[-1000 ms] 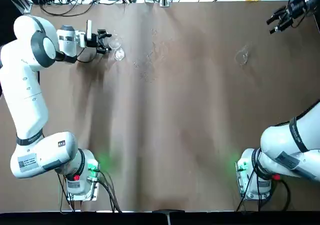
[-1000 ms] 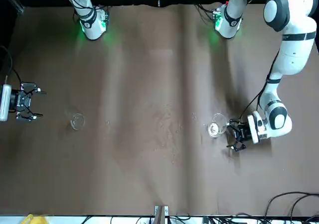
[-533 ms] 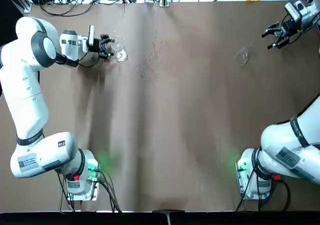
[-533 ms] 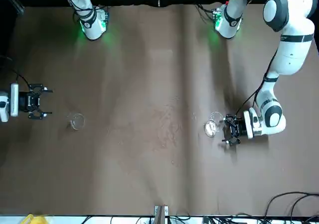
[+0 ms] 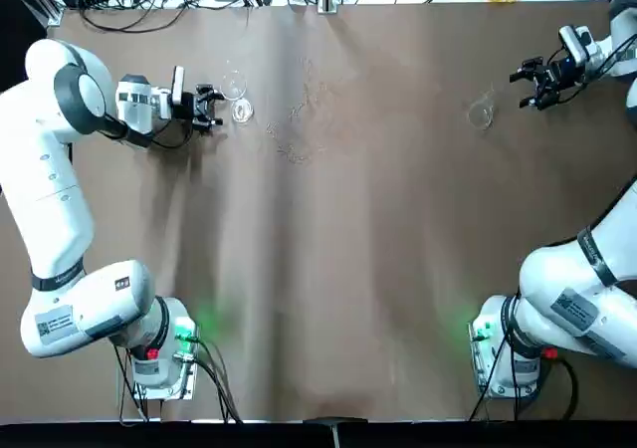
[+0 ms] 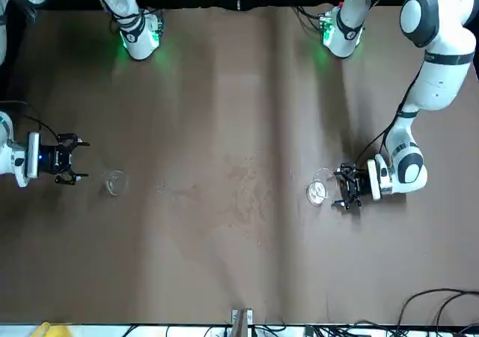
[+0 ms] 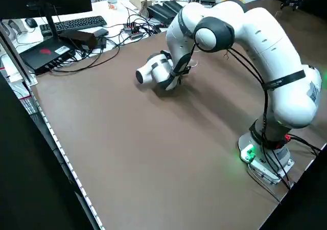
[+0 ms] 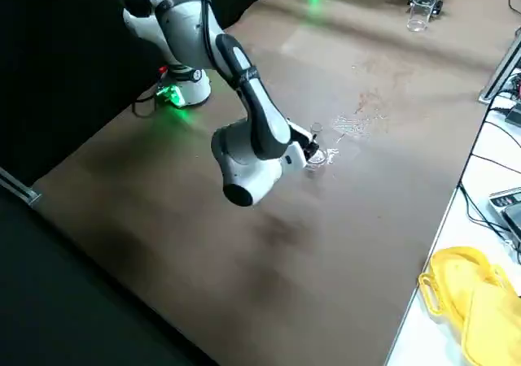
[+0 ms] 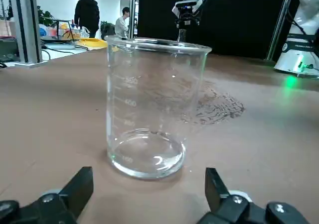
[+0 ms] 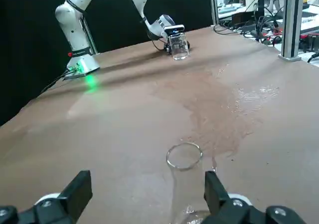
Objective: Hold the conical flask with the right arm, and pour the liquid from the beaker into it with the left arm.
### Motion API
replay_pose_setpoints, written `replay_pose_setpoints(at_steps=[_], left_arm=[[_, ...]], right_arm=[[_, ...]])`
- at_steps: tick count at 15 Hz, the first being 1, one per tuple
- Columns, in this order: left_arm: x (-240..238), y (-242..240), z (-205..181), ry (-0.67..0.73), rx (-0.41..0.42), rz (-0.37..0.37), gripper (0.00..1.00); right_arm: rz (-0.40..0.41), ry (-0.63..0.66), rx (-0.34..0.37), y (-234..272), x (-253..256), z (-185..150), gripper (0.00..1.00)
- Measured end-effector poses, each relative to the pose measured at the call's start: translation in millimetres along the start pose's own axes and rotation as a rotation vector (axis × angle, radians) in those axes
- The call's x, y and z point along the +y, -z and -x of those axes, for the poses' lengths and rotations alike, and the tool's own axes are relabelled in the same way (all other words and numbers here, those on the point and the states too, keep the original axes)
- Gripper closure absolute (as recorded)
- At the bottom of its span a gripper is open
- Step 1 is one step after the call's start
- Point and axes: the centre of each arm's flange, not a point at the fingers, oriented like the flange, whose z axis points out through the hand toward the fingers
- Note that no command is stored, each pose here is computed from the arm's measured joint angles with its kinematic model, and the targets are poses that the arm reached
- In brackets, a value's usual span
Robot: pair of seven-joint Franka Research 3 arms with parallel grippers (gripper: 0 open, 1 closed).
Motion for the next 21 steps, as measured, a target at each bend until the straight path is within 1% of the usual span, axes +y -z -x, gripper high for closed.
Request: replay_pose_setpoints(at_steps=[6, 11, 17, 18, 19, 20, 21], left_arm=[[-0.8, -20.4, -10.5, -0.015, 0.014, 0.028, 0.01], [-12.0, -18.2, -19.6, -0.036, 0.01, 0.0, 0.01], [-25.0, -19.1, -31.0, -0.054, 0.017, -0.033, 0.01], [-27.6, -24.9, -32.1, -0.053, 0.008, -0.049, 0.01], [-29.8, -26.8, -33.5, -0.056, 0.003, -0.058, 0.01], [-32.3, -28.4, -35.5, -0.06, -0.001, -0.065, 0.01], [-35.7, -28.6, -37.8, -0.067, -0.008, -0.073, 0.01]], right_arm=[[0.036, 0.102, 0.087, -15.5, 6.8, 22.1, 0.01], [0.022, 0.138, 0.11, -28.1, 9.1, 28.4, 0.05], [-0.009, 0.16, 0.116, -51.0, 19.2, 17.9, 0.13], [-0.011, 0.16, 0.116, -54.2, 20.2, 19.5, 0.2], [-0.009, 0.164, 0.117, -55.0, 20.3, 22.2, 0.2], [-0.005, 0.166, 0.117, -55.6, 20.5, 25.3, 0.25], [-0.001, 0.166, 0.114, -56.4, 20.9, 29.1, 0.34]])
